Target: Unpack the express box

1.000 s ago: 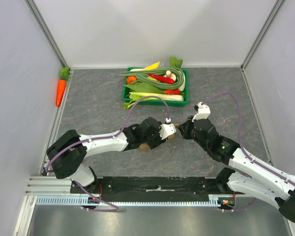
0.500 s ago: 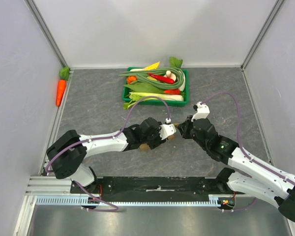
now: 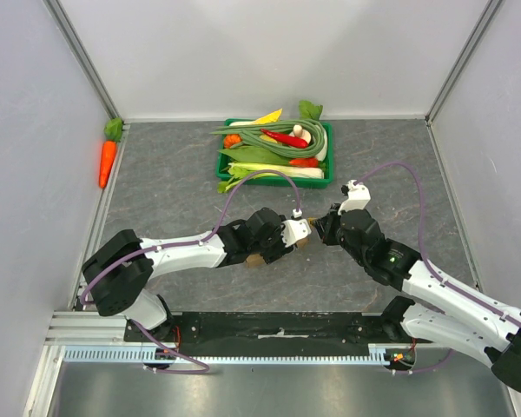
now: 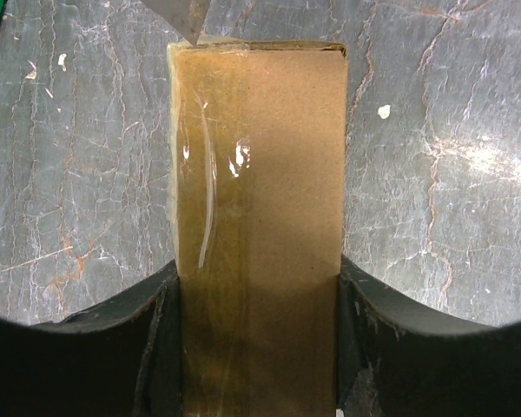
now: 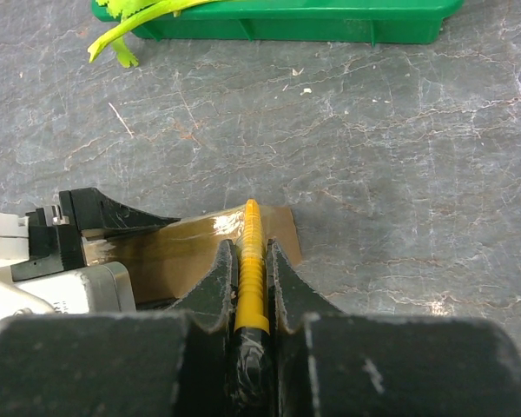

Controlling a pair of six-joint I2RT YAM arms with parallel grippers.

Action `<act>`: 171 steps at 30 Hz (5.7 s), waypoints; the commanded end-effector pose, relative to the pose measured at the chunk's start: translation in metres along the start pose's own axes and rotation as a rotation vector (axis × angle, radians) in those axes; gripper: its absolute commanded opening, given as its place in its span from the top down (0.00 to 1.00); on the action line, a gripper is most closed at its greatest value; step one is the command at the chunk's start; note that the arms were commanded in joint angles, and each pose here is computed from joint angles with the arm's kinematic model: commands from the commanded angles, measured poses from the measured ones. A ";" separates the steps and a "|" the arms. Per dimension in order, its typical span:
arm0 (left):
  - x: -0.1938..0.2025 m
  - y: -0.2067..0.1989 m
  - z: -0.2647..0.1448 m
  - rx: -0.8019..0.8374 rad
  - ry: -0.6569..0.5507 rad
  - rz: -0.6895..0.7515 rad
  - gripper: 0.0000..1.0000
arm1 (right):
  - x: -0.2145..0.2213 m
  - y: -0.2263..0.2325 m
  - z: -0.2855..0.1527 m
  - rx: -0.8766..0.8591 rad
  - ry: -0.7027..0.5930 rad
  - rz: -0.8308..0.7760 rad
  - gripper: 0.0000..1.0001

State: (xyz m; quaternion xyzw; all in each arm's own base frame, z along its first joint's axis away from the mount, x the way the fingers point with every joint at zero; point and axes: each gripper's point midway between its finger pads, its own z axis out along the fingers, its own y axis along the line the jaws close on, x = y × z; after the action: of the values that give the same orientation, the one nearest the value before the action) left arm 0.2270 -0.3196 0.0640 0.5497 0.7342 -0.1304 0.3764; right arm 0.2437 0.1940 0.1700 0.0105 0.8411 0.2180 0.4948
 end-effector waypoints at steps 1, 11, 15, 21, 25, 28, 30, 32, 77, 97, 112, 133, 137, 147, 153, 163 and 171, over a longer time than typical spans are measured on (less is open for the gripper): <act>0.081 -0.018 -0.003 0.055 0.263 0.045 0.79 | -0.007 0.001 0.002 -0.001 -0.037 -0.002 1.00; 0.081 -0.018 -0.002 0.055 0.265 0.045 0.80 | 0.003 0.000 0.008 -0.006 -0.012 -0.016 1.00; 0.080 -0.018 -0.002 0.055 0.263 0.045 0.80 | 0.013 -0.001 0.011 -0.012 0.015 -0.019 1.00; 0.085 -0.012 0.001 0.010 0.294 0.030 0.80 | 0.031 0.009 0.007 -0.082 0.094 -0.007 1.00; 0.090 -0.004 0.005 -0.039 0.333 0.011 0.82 | 0.052 0.007 -0.001 -0.100 0.186 -0.009 1.00; 0.090 -0.002 0.007 -0.052 0.338 -0.004 0.83 | 0.060 0.002 -0.010 -0.095 0.219 -0.009 1.00; 0.089 -0.001 0.007 -0.053 0.336 -0.017 0.83 | 0.060 0.000 -0.015 -0.097 0.221 -0.009 1.00; 0.089 0.001 0.006 -0.053 0.337 -0.031 0.83 | 0.063 -0.003 -0.019 -0.087 0.238 -0.015 1.00; -0.099 0.113 -0.146 -0.489 -0.364 -0.404 0.00 | -0.078 -0.108 0.067 0.283 -0.120 0.202 1.00; -0.050 0.110 -0.152 -0.306 -0.334 -0.663 0.00 | -0.011 -0.220 0.080 0.483 0.083 0.406 0.32; -0.052 0.053 -0.145 -0.012 -0.335 -0.660 0.11 | -0.081 -0.187 0.020 0.560 0.071 0.291 0.09; 0.008 0.004 -0.063 -0.157 -0.137 -1.022 0.61 | -0.042 0.014 0.144 -0.118 0.276 -0.110 0.92; 0.017 0.014 -0.056 -0.244 -0.146 -1.123 0.61 | -0.015 0.009 0.151 -0.113 0.378 -0.136 0.92; 0.029 0.042 -0.042 -0.406 -0.018 -1.171 0.62 | 0.034 0.009 0.089 -0.155 0.524 -0.096 0.91; 0.022 0.052 -0.031 -0.279 -0.109 -1.270 0.61 | 0.047 0.022 0.045 -0.225 0.532 -0.051 0.91; 0.048 0.042 -0.017 -0.252 -0.010 -1.409 0.62 | 0.042 0.014 0.073 -0.106 0.478 0.000 0.90; 0.045 0.035 0.003 -0.135 -0.002 -1.397 0.62 | 0.041 0.043 0.093 -0.221 0.491 -0.014 0.91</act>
State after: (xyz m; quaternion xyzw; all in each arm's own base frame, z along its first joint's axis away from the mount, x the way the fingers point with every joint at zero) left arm 0.2490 -0.2543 0.0329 -0.0931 0.9353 -0.2405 0.2424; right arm 0.2804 0.2505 0.0820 -0.0853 0.9342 0.2518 0.2380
